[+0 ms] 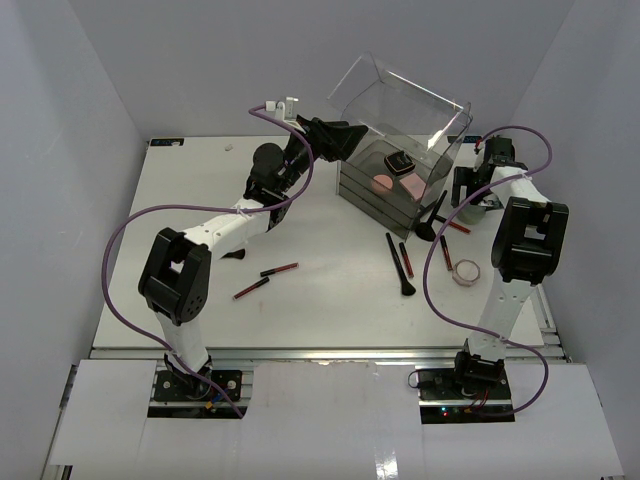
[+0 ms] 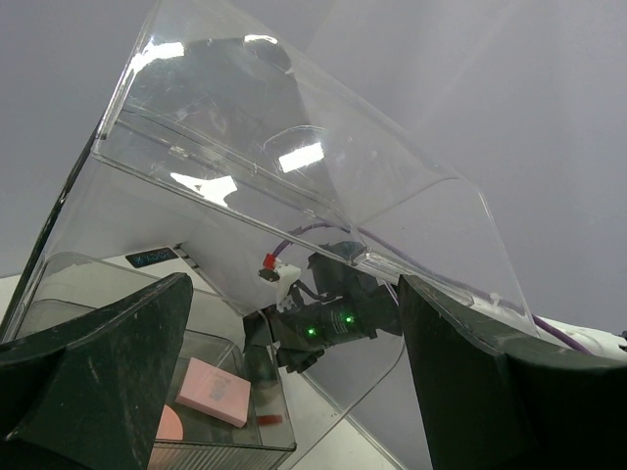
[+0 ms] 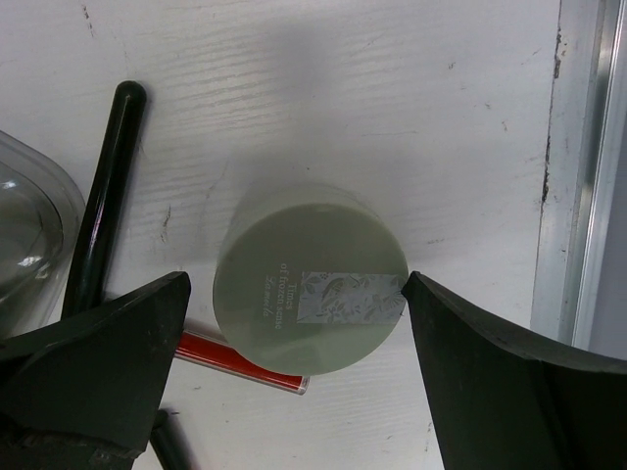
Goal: Organize the makeup
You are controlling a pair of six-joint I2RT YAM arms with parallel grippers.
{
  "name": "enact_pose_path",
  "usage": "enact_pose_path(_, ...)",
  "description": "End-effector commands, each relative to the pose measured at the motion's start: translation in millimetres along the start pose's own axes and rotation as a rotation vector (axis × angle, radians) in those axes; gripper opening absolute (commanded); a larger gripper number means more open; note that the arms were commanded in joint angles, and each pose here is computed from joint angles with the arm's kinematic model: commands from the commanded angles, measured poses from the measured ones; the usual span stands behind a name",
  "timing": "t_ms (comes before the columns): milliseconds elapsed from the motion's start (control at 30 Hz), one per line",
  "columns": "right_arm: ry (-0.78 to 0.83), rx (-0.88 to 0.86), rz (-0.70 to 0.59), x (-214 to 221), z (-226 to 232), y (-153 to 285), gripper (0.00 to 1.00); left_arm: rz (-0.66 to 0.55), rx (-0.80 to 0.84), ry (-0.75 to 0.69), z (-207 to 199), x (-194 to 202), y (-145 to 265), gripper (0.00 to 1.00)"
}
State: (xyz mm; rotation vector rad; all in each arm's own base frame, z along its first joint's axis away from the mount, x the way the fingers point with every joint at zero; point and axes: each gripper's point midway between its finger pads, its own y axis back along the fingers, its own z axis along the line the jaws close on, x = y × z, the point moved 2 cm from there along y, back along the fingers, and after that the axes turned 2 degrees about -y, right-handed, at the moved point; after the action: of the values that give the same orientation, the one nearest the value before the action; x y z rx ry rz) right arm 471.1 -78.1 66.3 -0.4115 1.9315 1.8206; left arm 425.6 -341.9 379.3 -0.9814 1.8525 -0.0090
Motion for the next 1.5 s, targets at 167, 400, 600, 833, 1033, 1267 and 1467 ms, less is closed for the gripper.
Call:
enact_pose_path(167,0.031,-0.004,-0.057,-13,-1,22,0.97,-0.059,0.042,-0.007,-17,-26,0,0.96)
enact_pose_path(400,0.034,0.012,-0.090,-20,-4,31,0.95,-0.061,0.042,-0.010,-18,-27,1,0.96)
enact_pose_path(600,0.048,0.052,-0.092,-20,-10,30,0.92,-0.059,0.042,-0.006,-17,-26,1,0.97)
enact_pose_path(833,0.032,0.022,-0.047,-8,-5,13,0.90,-0.060,0.042,-0.006,-17,-26,0,0.96)
enact_pose_path(1033,0.027,0.009,-0.019,-1,-3,1,0.90,-0.058,0.040,-0.009,-17,-26,0,0.96)
enact_pose_path(1267,0.018,0.011,0.010,7,-2,-9,0.91,-0.057,0.041,-0.006,-16,-25,0,0.96)
enact_pose_path(1467,0.012,0.010,0.008,5,-1,-9,0.97,-0.057,0.039,-0.002,-16,-25,1,0.96)
